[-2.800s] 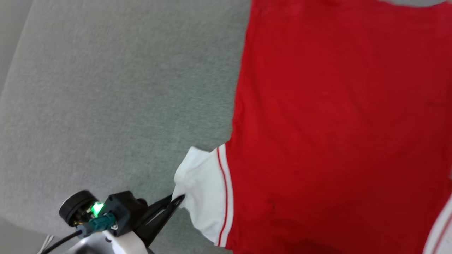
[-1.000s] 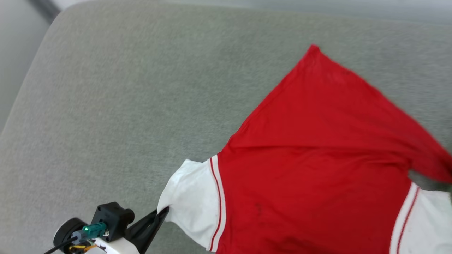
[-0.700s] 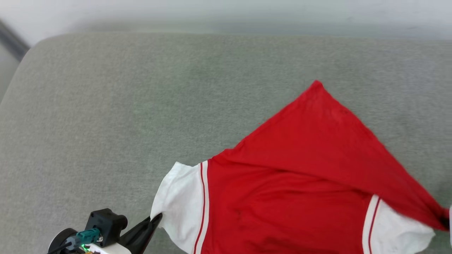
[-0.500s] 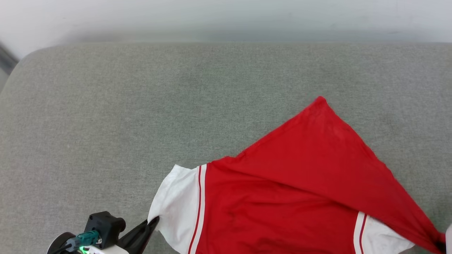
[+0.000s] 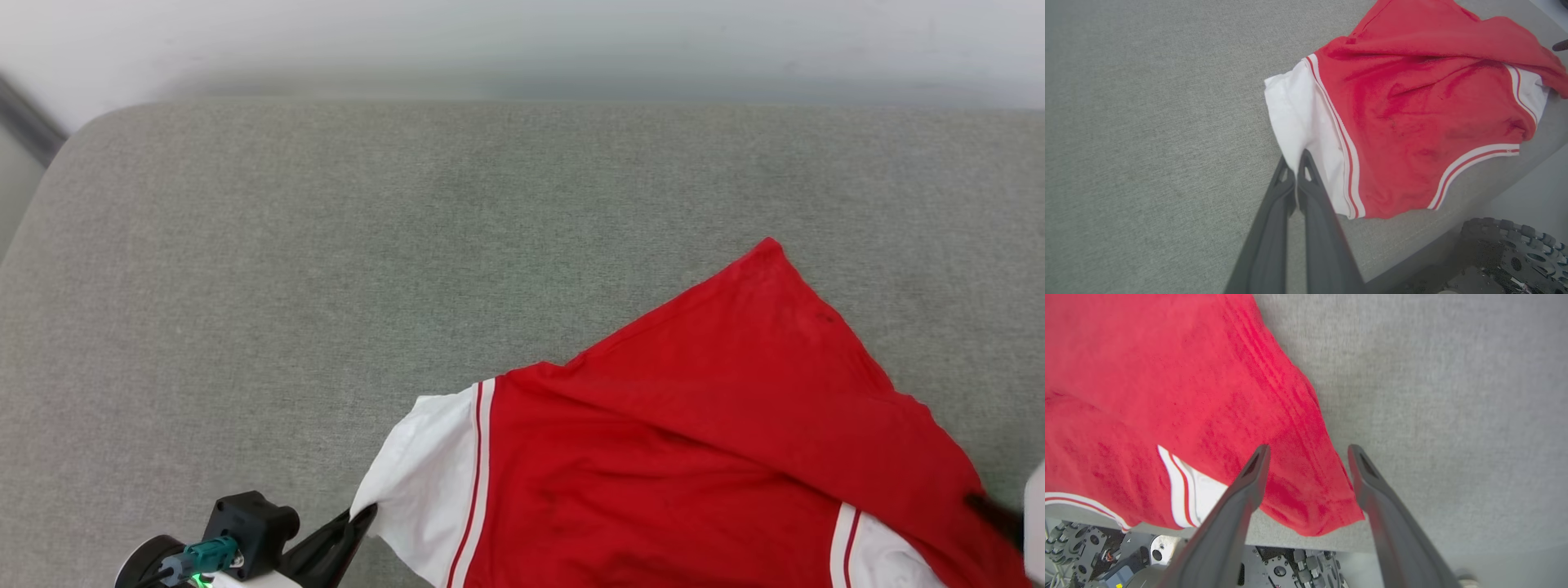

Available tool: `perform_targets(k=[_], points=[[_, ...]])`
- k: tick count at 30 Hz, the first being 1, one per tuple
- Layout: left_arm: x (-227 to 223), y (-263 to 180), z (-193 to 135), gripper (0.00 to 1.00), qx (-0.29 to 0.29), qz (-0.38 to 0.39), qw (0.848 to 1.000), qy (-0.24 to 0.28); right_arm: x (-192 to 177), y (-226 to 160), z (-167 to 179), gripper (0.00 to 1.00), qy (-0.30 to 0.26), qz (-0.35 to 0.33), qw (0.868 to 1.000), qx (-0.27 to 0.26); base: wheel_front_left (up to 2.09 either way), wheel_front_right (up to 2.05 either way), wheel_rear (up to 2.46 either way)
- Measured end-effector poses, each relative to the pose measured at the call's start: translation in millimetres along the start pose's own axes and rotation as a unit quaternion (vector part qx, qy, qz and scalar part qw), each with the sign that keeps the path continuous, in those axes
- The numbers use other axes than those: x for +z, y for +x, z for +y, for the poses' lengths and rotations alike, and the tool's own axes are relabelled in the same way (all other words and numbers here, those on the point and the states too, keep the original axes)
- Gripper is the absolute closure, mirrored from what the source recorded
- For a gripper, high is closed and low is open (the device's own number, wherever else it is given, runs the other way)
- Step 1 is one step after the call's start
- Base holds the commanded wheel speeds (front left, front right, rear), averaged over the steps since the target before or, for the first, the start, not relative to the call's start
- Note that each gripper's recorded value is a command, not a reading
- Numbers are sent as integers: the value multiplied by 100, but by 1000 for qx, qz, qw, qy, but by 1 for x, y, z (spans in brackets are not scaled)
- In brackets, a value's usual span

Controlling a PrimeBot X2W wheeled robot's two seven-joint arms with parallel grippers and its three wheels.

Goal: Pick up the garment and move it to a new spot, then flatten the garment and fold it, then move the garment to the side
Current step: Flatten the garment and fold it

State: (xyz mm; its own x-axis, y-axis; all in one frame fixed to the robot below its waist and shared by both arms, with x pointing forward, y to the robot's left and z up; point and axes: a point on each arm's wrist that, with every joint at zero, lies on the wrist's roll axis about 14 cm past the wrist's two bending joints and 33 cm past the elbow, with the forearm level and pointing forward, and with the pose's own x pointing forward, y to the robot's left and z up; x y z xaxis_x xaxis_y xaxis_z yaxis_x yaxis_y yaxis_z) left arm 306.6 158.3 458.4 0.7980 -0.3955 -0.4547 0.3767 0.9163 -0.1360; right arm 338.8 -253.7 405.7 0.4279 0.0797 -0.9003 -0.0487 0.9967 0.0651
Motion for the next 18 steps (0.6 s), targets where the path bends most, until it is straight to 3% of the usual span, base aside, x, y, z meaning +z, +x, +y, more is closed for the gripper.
perform_targets(k=[8,13,18], points=[[3,-1,5,100,11,5,1000,4,99,-11,51,0,-82,-101,991,41,0,0,0],[9,4,9,100,14,3,1000,9,136,7,89,0,-131,-90,985,64,0,0,0],[7,10,12,100,18,9,1000,0,160,43,105,0,-158,-55,984,57,0,0,0]])
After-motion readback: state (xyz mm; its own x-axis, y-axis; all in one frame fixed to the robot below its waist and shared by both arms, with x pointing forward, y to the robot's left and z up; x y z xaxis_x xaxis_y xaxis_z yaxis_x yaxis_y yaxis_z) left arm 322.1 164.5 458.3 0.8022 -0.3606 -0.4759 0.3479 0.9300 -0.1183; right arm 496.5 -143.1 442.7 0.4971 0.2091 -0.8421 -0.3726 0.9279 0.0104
